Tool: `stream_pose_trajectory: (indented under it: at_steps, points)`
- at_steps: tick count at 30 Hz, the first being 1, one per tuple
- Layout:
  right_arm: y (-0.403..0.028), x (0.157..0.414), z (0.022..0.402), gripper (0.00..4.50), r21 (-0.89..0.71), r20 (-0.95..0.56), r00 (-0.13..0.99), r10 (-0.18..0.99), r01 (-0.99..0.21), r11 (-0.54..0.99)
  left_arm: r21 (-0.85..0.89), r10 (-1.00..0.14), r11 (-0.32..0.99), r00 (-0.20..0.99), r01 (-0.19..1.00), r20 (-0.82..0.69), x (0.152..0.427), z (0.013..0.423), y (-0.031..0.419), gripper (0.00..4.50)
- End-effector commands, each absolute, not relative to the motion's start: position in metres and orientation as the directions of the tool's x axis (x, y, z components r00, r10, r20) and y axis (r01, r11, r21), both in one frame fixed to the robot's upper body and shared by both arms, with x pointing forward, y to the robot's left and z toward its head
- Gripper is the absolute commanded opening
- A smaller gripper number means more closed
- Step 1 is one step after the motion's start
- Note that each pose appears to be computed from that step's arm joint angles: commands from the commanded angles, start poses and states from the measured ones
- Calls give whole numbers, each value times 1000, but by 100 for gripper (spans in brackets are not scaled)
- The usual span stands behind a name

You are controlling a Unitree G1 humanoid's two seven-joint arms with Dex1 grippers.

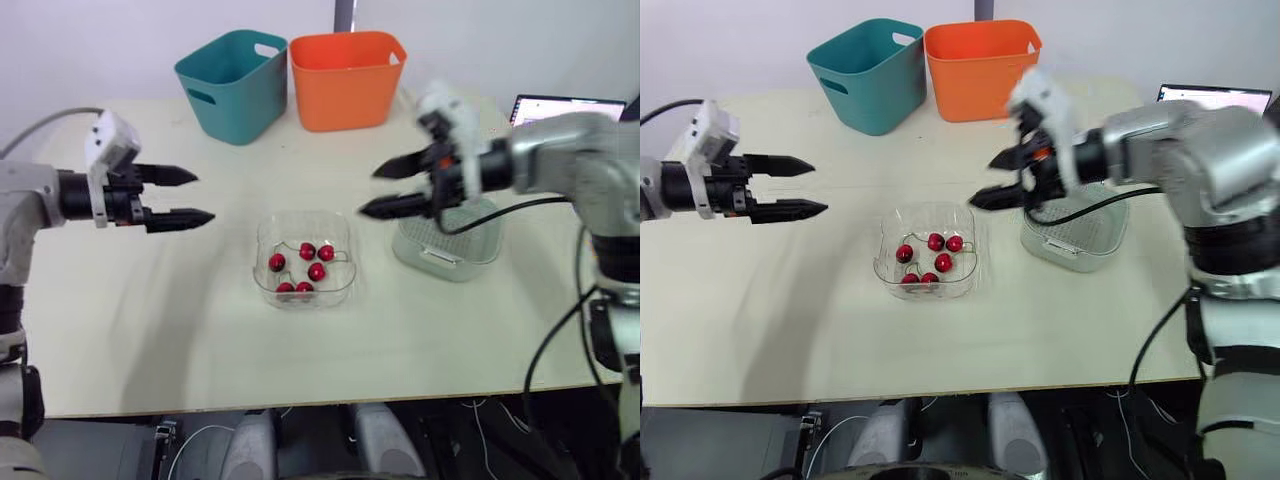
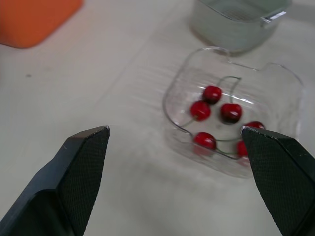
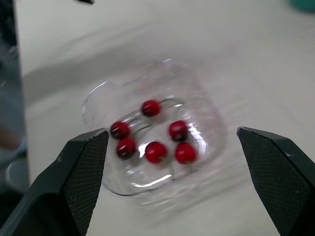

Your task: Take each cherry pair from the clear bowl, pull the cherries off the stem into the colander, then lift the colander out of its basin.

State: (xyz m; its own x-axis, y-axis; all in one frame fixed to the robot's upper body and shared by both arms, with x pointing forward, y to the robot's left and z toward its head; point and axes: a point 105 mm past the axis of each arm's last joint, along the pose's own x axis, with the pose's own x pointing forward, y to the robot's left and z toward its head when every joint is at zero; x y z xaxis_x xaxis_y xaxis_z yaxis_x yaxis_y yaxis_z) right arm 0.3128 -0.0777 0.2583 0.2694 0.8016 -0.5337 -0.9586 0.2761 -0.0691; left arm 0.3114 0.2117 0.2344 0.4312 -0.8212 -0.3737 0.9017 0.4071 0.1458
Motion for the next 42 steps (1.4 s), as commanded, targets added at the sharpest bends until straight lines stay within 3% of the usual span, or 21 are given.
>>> stream_pose_trajectory:
  at_steps: [1,5,9,12,16,19,21,24,35,42]
  points:
    - [-66,311,263,449,-169,-565,252,786,-967,189,145,-841,356,384,923,-381,298,237,203,450]
    - [-52,323,244,449,-284,-640,254,725,-955,84,113,-852,328,345,938,-394,287,228,193,450]
    - [-39,332,226,449,-248,-692,210,691,-968,45,115,-858,328,346,938,-380,284,225,182,450]
    - [-36,325,222,449,-113,-695,122,709,-992,59,119,-855,349,368,930,-366,285,224,182,450]
    - [-29,324,220,449,-74,-702,108,704,-994,79,123,-852,364,384,923,-355,286,224,182,450]
    - [-24,325,218,388,2,-704,111,702,-987,158,129,-855,374,395,918,-335,288,225,180,450]
    - [-22,324,220,322,66,-700,104,707,-976,208,132,-855,381,403,915,-327,290,225,180,450]
    - [-25,319,223,322,119,-711,82,699,-965,234,139,-853,391,415,910,-317,293,224,180,450]
    - [-36,333,205,322,-172,-807,213,551,-977,125,156,-859,402,430,902,-277,303,221,177,450]
    - [-15,331,206,322,-196,-795,193,576,-979,58,174,-855,405,440,897,-276,306,218,177,450]
